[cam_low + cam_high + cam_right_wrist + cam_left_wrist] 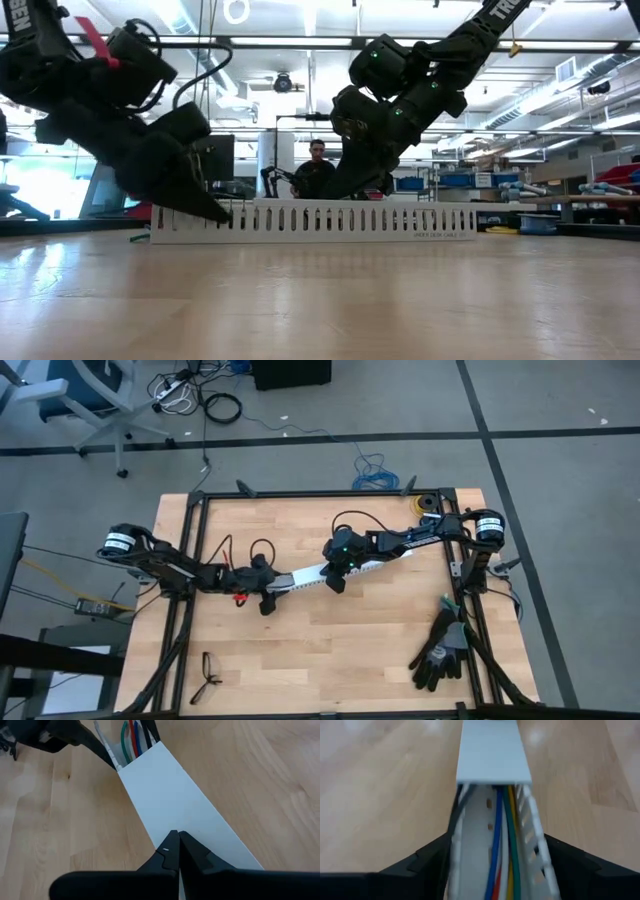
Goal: Ziptie cables
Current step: Close the white cable duct with the white cable duct cover
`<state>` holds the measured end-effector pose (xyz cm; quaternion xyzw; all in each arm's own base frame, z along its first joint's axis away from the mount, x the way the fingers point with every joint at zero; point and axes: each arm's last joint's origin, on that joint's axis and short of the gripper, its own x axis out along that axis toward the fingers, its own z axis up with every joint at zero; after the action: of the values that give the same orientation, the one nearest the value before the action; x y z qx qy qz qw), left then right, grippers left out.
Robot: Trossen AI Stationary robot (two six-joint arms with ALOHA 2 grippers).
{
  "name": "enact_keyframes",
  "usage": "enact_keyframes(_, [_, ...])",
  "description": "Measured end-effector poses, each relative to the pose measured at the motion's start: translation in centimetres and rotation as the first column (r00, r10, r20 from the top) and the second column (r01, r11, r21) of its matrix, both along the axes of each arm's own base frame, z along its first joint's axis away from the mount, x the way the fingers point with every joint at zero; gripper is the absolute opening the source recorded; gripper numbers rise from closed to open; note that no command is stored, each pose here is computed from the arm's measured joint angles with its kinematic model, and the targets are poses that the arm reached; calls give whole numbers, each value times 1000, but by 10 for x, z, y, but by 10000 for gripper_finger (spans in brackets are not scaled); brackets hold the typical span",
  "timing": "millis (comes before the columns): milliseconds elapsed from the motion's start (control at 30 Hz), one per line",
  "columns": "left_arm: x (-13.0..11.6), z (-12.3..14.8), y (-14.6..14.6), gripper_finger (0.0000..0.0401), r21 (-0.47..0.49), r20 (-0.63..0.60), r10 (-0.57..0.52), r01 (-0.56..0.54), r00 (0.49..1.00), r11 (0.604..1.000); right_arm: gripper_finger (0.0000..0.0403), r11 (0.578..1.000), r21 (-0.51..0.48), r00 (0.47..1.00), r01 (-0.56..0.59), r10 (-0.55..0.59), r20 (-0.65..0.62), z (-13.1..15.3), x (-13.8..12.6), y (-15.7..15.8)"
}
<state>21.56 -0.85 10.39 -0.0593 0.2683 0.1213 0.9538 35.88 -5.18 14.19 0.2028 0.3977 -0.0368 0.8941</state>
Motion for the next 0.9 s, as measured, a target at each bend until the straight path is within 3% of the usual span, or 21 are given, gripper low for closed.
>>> enact_keyframes(233, [-7,-5,1,250,-24,-2,18,-18,1000,1000,0,1000,-4,1000,-1,1,20,1,1,0])
enact_keyframes(467, [-7,-5,1,244,-1,-7,17,-17,1000,1000,0,1000,-11,998,-2,3,59,4,4,-1])
enact_keyframes(733, [-7,-5,1,243,18,-14,9,-8,1000,1000,0,997,-53,993,-50,55,102,40,-9,11])
enact_keyframes(900, [-8,-5,1,243,18,-15,9,-9,1000,1000,0,999,-33,995,22,-25,-102,43,-31,13])
